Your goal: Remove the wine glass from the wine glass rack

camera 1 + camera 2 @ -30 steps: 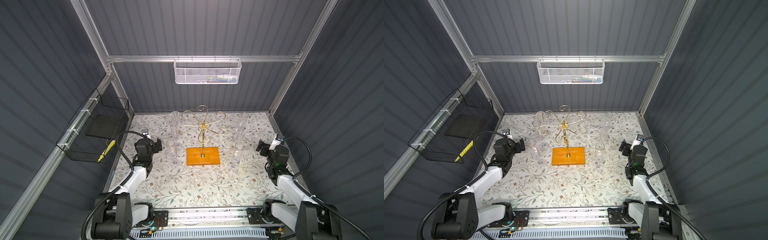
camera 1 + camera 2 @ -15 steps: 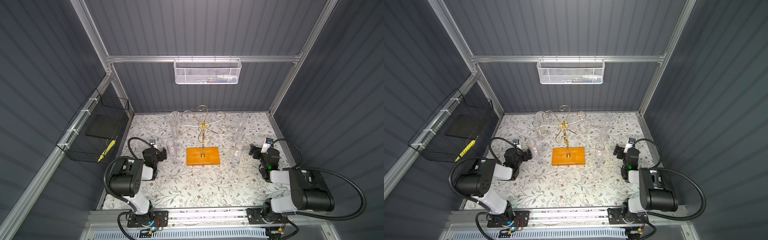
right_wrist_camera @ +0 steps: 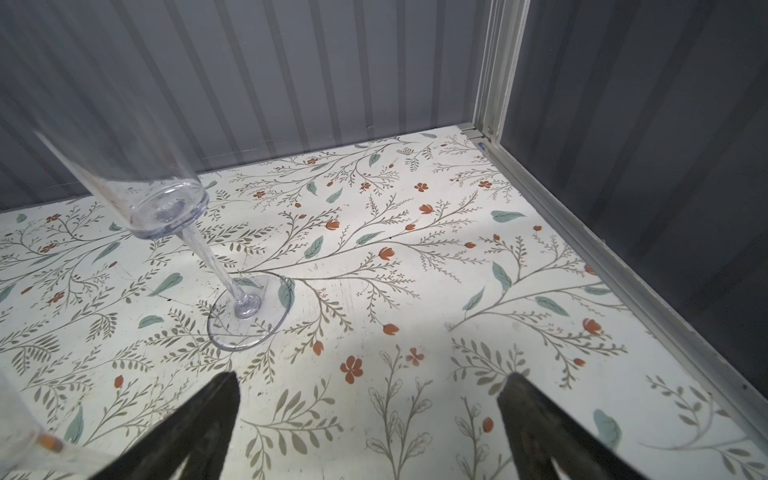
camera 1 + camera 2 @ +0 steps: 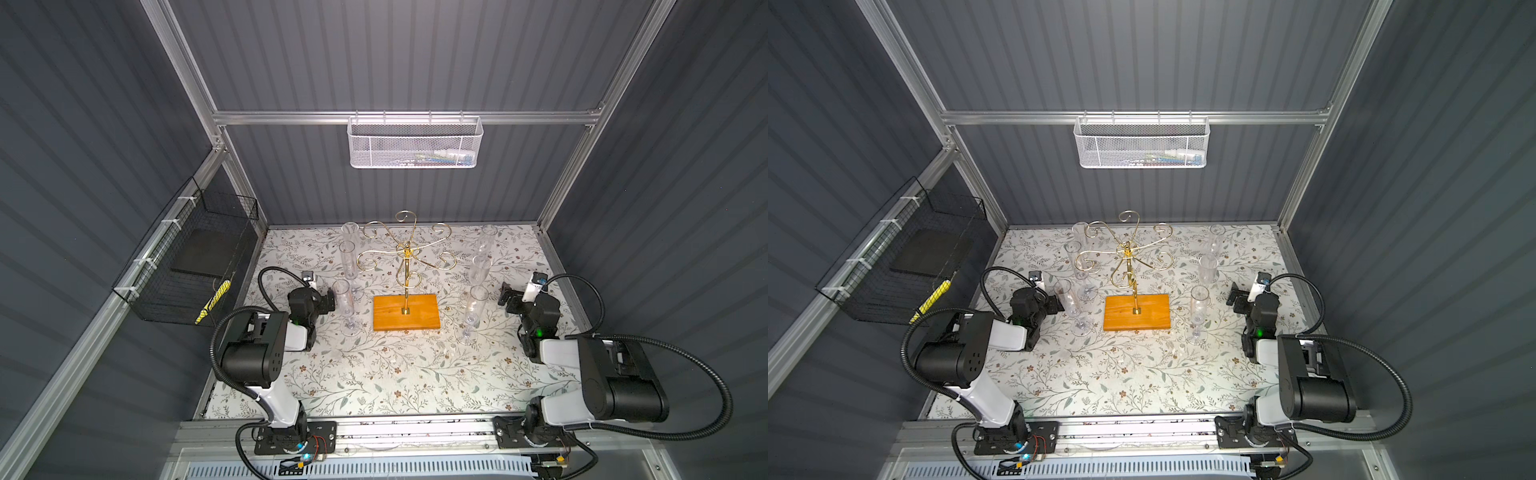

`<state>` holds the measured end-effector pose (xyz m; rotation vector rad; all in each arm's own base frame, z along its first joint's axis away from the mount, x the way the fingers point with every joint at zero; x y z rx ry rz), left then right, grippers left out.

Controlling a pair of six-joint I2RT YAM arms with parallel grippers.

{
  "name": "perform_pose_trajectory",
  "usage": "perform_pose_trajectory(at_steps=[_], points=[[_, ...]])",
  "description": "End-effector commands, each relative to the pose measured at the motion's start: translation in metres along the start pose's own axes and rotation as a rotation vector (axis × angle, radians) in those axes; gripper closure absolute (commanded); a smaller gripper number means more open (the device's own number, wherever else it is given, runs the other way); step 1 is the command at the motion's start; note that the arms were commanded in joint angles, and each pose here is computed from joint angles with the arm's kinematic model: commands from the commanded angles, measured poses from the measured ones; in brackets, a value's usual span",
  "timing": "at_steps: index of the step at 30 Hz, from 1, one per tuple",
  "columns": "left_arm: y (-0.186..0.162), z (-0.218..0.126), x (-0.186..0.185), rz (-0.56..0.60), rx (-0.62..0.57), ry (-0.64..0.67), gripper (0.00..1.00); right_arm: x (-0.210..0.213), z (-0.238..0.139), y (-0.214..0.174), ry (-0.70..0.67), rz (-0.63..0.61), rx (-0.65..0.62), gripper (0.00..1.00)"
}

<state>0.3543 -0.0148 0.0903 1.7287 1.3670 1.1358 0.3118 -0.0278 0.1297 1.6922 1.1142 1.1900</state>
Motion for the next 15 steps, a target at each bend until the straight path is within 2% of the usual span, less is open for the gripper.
perform_pose_trajectory(at_steps=[1, 15], points=[[0.0002, 0.0009, 0.0018, 0.008, -0.002, 0.004, 0.00, 0.0028, 0.0011, 0.0066, 0.005, -0.009, -0.031, 0.01], [0.0002, 0.0009, 0.0019, 0.008, -0.003, 0.003, 0.00, 0.0051, 0.0006, 0.0056, 0.017, -0.020, -0.027, 0.01]])
Point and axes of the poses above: each gripper's point midway between its finger pads, its own z axis out along the fingers, its own x axis along the line the jaws close on, y = z × x, the point moved 7 cm from there along -z, back along the fingers, and after that the axes turned 12 degrees about z, right-handed, at the moved point
